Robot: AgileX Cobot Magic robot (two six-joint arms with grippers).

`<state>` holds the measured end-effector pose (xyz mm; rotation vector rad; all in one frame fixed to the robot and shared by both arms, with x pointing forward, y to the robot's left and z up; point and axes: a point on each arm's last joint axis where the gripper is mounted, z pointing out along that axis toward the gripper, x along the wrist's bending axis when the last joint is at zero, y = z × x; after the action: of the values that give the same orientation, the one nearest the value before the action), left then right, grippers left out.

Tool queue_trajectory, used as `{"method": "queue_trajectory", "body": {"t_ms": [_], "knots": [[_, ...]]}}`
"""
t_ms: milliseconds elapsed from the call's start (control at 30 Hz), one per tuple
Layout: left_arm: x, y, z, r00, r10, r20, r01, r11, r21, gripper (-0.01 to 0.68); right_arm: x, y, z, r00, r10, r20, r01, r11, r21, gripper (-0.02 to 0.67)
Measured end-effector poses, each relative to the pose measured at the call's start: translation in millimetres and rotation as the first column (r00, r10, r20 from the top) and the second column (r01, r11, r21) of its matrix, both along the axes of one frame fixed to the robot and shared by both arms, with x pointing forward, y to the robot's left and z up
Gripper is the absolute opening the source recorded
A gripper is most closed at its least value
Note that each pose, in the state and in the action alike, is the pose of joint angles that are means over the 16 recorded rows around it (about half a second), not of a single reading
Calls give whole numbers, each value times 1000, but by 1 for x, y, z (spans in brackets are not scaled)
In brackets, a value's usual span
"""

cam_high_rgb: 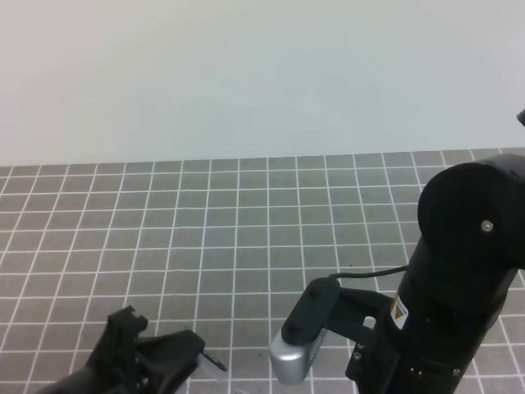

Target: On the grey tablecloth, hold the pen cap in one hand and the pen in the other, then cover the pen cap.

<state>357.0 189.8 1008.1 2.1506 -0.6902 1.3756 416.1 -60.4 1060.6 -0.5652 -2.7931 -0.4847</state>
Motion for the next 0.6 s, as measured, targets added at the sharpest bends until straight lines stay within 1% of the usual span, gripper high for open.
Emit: {"method": "queue_trajectory", "body": {"t_ms": [367, 600], "knots": [[-1, -4, -5, 999, -18, -29, 19, 1000, 21, 81, 0, 1, 0, 1000, 8, 1, -8, 1000, 12, 58], [0, -5, -6, 999, -10, -46, 10, 1000, 8, 81, 0, 3, 1, 1000, 0, -1, 0, 1000, 29, 58]]}}
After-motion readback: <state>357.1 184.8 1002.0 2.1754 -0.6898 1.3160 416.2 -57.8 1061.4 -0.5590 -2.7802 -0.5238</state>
